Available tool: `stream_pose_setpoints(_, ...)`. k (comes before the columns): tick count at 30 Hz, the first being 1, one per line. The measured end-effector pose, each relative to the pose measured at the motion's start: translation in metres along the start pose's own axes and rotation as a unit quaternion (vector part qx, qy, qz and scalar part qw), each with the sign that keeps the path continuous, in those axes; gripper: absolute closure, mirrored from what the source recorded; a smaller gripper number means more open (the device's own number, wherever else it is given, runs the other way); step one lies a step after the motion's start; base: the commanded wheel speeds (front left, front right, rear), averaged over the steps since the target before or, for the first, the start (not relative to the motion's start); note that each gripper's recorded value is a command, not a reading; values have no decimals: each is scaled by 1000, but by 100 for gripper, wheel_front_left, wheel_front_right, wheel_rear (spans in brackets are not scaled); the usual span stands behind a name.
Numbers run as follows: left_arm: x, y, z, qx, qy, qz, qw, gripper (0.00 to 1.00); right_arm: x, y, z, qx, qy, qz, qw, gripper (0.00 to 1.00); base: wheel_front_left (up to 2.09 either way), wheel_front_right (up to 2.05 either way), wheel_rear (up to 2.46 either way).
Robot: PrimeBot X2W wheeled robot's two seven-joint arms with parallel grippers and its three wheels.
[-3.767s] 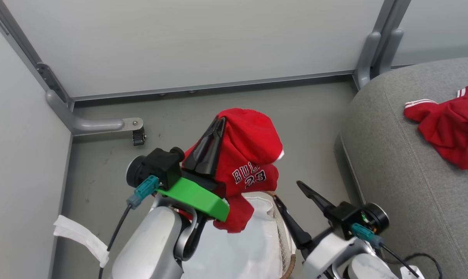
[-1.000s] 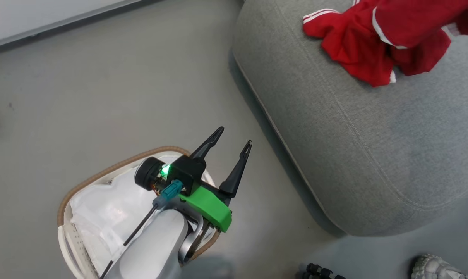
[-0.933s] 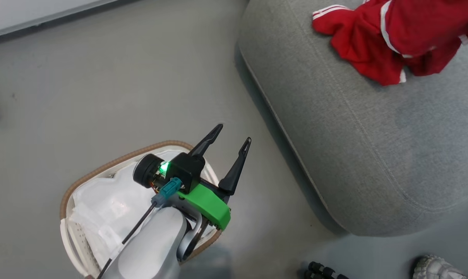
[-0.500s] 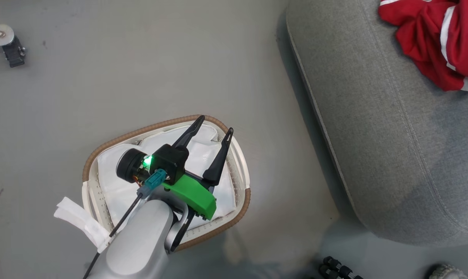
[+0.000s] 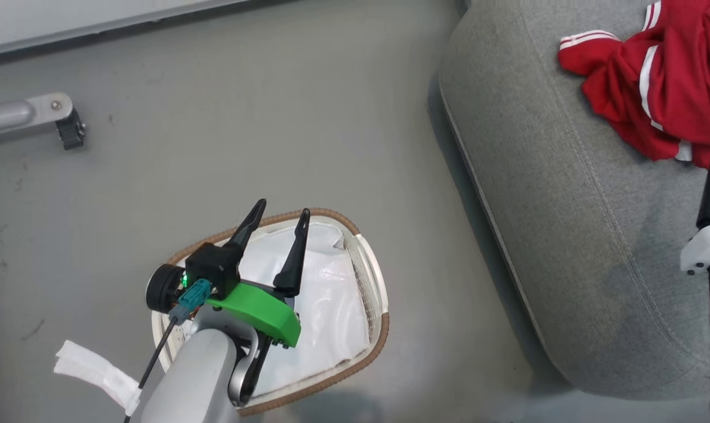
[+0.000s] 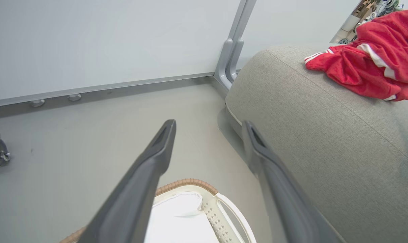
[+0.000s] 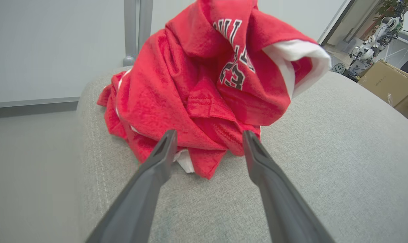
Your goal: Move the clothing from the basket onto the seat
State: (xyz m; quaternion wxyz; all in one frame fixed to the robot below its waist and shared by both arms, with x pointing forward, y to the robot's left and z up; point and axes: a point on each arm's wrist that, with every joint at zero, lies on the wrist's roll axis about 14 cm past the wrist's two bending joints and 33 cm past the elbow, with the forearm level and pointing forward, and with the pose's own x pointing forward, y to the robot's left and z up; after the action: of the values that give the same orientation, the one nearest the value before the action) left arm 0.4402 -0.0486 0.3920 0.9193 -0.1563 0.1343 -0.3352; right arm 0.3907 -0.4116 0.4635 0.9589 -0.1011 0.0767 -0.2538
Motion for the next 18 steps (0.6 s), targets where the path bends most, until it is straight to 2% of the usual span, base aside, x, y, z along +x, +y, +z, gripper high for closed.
stream_pose_setpoints(8, -36, 33, 36, 28, -45, 81, 995, 0, -22, 64, 35, 80, -54, 81, 992, 0, 0, 0, 0)
stream_pose_setpoints(12, -64, 60, 47, 47, -57, 141, 987, 0, -31, 113, 53, 107, -75, 142, 981, 0, 0, 0, 0)
stream_pose_setpoints(18, -104, 88, 63, 63, -78, 214, 972, 0, -46, 158, 76, 129, -96, 205, 965, 0, 0, 0, 0)
